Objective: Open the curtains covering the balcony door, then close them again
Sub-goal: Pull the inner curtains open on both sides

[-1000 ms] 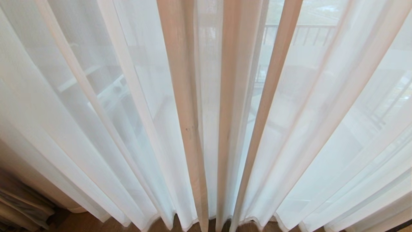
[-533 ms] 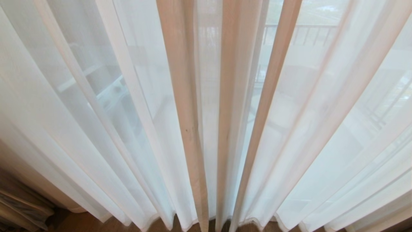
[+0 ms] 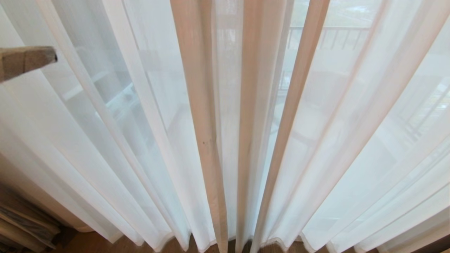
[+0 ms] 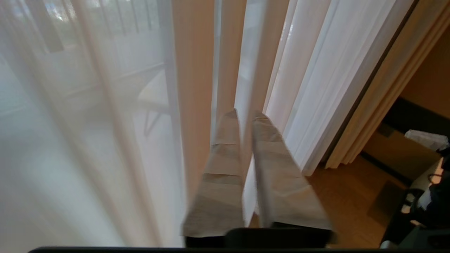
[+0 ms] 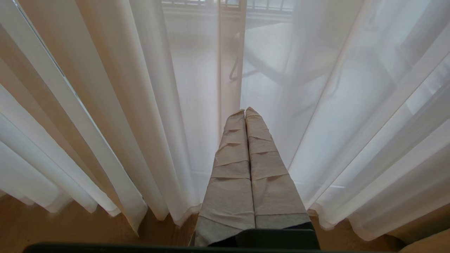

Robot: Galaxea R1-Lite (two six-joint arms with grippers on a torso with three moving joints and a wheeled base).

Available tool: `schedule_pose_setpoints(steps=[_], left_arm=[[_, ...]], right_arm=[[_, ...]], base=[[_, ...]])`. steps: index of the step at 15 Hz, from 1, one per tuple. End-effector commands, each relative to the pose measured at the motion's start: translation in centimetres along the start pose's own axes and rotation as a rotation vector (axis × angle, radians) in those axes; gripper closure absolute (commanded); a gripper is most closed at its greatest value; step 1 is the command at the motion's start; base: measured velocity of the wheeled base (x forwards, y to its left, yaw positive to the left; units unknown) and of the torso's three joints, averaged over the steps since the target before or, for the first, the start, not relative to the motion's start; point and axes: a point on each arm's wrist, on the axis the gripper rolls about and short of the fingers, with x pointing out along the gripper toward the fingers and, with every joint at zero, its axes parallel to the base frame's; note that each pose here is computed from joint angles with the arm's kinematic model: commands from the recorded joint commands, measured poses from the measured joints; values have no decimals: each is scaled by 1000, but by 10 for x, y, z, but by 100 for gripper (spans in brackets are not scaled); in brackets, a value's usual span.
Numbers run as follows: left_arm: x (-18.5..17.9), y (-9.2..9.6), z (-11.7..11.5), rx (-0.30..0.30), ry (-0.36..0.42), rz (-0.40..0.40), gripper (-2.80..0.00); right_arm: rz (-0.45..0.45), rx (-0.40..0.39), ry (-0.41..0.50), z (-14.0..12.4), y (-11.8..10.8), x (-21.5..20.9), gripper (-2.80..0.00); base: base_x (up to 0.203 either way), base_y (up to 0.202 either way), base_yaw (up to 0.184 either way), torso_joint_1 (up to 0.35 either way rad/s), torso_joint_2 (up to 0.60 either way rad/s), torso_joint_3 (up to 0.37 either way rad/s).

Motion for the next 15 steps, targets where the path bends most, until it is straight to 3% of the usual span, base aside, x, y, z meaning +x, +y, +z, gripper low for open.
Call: schedule_pose_setpoints(steps=[1,4,11,15], left_arm=[[27,10,-3,-21,25,-23,-280],[42,14,1,-13,5,-11,-280],[88,22,19,-10,-9,-83,-280],[117,30,22,-12,-8,-63,-280]], right_arm=[[2,-1,0,0,0,0,0],[2,-1,1,0,0,0,0],[1,-1,1,0,0,0,0],[2,-1,1,0,0,0,0]], base=[[0,0,0,0,0,0],[0,0,0,0,0,0],[0,0,0,0,0,0],[0,0,0,0,0,0]])
